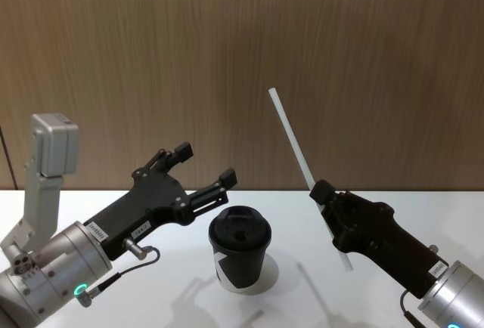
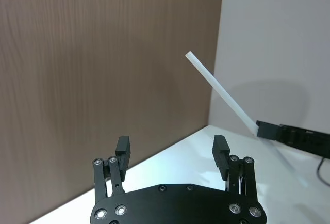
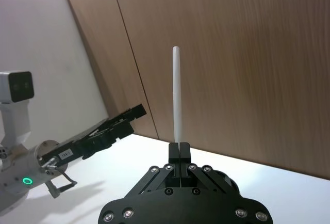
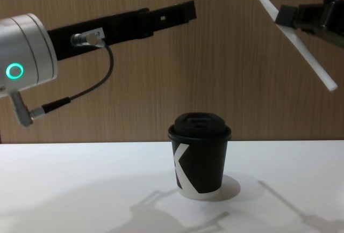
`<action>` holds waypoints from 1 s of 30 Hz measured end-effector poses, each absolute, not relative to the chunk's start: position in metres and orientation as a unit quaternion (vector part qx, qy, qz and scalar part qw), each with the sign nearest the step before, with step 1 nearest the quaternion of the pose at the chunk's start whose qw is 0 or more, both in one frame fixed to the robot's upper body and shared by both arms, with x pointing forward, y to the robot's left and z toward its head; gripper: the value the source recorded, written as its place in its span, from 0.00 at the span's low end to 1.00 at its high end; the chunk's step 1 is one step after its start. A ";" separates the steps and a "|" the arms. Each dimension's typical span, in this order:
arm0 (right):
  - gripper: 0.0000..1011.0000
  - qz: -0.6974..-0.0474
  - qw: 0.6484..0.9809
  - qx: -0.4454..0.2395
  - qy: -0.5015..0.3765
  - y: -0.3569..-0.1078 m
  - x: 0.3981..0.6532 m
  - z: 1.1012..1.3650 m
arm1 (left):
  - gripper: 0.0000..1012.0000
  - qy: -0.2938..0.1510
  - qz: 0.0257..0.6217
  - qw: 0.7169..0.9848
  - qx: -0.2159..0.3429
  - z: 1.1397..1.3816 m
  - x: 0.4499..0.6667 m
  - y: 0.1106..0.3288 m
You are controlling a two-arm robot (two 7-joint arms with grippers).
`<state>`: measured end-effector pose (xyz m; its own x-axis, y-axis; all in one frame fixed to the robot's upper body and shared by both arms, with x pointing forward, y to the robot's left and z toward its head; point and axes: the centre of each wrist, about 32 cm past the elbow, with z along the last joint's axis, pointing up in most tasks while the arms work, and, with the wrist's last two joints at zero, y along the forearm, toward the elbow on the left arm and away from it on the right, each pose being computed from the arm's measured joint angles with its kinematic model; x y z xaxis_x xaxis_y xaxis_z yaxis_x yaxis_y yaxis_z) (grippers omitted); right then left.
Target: Pick up the straw with one hand, pass it to the other hand, and insert it into the cup.
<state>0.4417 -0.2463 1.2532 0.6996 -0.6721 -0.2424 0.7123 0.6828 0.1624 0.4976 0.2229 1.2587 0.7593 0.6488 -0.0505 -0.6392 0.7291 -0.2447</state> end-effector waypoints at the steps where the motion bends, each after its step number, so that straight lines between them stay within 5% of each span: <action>1: 0.01 -0.378 0.914 0.124 0.082 -0.246 0.442 1.253 | 0.99 -0.013 0.343 0.930 -0.128 1.258 0.498 0.223; 15: 0.01 -0.363 0.918 0.135 0.085 -0.243 0.439 1.249 | 0.99 0.085 0.293 0.935 -0.181 1.244 0.502 0.226; 30: 0.01 -0.350 0.923 0.133 0.089 -0.242 0.434 1.245 | 0.99 0.135 0.252 0.934 -0.215 1.236 0.505 0.223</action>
